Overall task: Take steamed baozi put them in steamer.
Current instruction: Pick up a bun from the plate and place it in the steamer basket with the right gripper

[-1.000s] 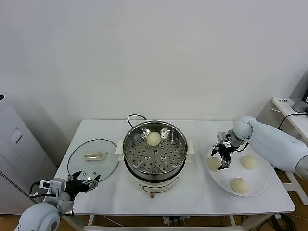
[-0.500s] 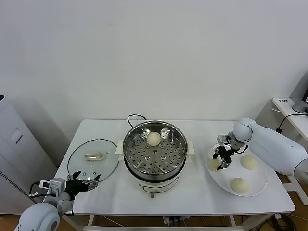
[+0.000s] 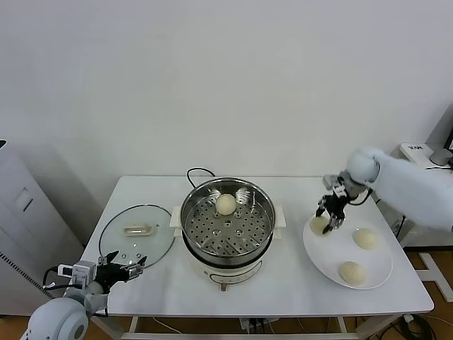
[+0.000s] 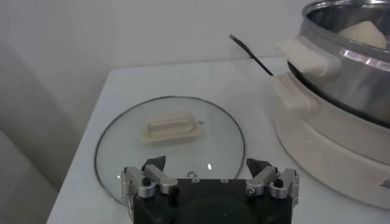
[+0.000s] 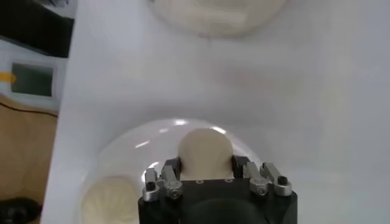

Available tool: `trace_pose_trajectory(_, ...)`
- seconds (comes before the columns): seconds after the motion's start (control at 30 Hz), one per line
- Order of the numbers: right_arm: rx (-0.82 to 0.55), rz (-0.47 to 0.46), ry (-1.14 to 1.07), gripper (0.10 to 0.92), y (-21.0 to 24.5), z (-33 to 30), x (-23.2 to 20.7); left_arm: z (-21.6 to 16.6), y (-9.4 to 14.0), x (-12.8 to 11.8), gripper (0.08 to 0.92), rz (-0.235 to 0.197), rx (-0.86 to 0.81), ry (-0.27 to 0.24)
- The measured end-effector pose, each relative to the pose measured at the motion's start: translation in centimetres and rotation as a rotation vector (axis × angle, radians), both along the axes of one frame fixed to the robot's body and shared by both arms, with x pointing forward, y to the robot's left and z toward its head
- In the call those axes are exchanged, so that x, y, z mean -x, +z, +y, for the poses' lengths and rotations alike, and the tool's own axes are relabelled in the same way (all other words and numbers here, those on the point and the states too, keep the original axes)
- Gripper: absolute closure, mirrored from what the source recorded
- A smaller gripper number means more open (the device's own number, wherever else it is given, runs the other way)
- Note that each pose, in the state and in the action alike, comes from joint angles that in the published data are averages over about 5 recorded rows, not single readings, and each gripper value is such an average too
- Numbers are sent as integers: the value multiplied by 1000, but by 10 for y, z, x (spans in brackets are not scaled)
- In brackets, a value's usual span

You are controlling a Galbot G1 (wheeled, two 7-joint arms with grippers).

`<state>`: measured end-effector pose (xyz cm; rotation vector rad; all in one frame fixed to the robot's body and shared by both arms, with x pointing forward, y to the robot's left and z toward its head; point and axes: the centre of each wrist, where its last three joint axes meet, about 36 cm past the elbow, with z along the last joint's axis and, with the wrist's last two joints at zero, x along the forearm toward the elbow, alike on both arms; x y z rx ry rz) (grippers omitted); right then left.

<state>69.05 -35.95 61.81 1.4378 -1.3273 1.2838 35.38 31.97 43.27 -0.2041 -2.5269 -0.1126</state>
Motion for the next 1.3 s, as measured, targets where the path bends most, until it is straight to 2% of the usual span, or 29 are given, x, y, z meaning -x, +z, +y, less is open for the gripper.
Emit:
trace_pose_trajectory(0.27, -58, -16, 3, 496, 72, 46, -3, 0, 0, 0, 177, -3, -2, -1)
trace_pose_trajectory(0.5, -124, -8, 4, 496, 103, 97, 3, 1, -1, 1, 177, -2, -7, -1)
trace_pose_trajectory(0.9, -170, 14, -12, 496, 103, 193, 17, 2, -3, -1, 177, -2, -9, 4)
trace_pose_trajectory(1.3, -142, 14, -45, 496, 64, 271, 26, 2, -4, -1, 177, -1, -8, 7)
